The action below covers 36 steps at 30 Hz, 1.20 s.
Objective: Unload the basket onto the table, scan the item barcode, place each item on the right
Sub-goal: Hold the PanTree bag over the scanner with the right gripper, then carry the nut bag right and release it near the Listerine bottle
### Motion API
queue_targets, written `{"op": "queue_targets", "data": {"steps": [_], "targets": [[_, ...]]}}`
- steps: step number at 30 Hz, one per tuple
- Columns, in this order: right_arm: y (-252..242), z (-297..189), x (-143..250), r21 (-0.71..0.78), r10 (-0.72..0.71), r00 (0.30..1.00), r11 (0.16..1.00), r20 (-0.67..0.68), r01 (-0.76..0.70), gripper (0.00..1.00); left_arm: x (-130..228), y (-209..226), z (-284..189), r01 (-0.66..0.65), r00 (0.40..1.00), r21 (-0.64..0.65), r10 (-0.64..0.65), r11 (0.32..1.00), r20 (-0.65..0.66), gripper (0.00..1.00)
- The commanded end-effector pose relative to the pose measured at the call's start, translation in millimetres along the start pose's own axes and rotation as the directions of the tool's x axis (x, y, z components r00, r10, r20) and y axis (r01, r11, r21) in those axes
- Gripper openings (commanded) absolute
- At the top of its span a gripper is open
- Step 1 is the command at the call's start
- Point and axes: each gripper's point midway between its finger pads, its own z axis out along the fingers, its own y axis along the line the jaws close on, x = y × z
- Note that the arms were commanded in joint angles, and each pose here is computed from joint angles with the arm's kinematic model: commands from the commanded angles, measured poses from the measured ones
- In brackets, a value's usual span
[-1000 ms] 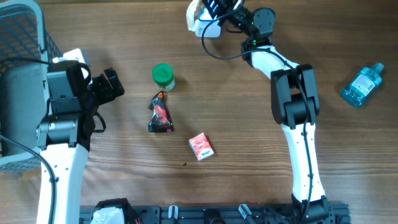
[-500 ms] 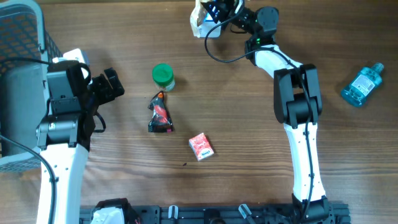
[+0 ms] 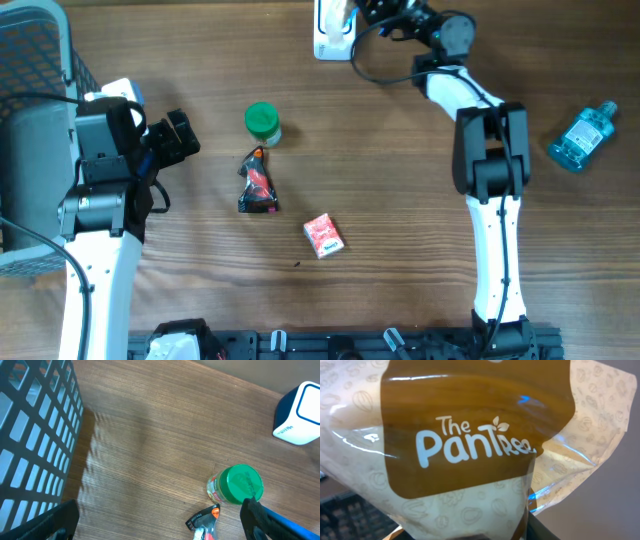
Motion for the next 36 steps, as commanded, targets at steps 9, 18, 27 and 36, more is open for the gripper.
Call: {"op": "queue_targets", "data": {"steps": [9, 18, 27, 36], "targets": [[-17.1, -6.7, -2.6, 0.052, 0.498, 0.867, 0.866, 0.006, -0.497, 0.26, -2.4, -3.4, -1.0, 0.004, 1.0, 0.013, -0.004, 1.0, 0.005, 1.0], [-10.1, 24.3, -11.9, 0.285, 0.642, 0.764, 0.745, -0.059, -0.604, 0.17, -2.4, -3.4, -1.0, 0.004, 1.0, 0.013, -0.004, 1.0, 0.005, 1.0], [47.9, -81.8, -111.0, 0.934, 0.456, 0.885, 0.27, 0.089, -0.233, 0.18, -2.4, -3.4, -1.0, 0.004, 1.0, 0.013, -0.004, 1.0, 0.005, 1.0], [107.0, -300.7, -120.9, 0.793, 0.283, 0.899, -0.6, 0.335, -0.107, 0.24, -2.4, -3.4, -1.0, 0.004, 1.0, 0.013, -0.004, 1.0, 0.005, 1.0]]}}
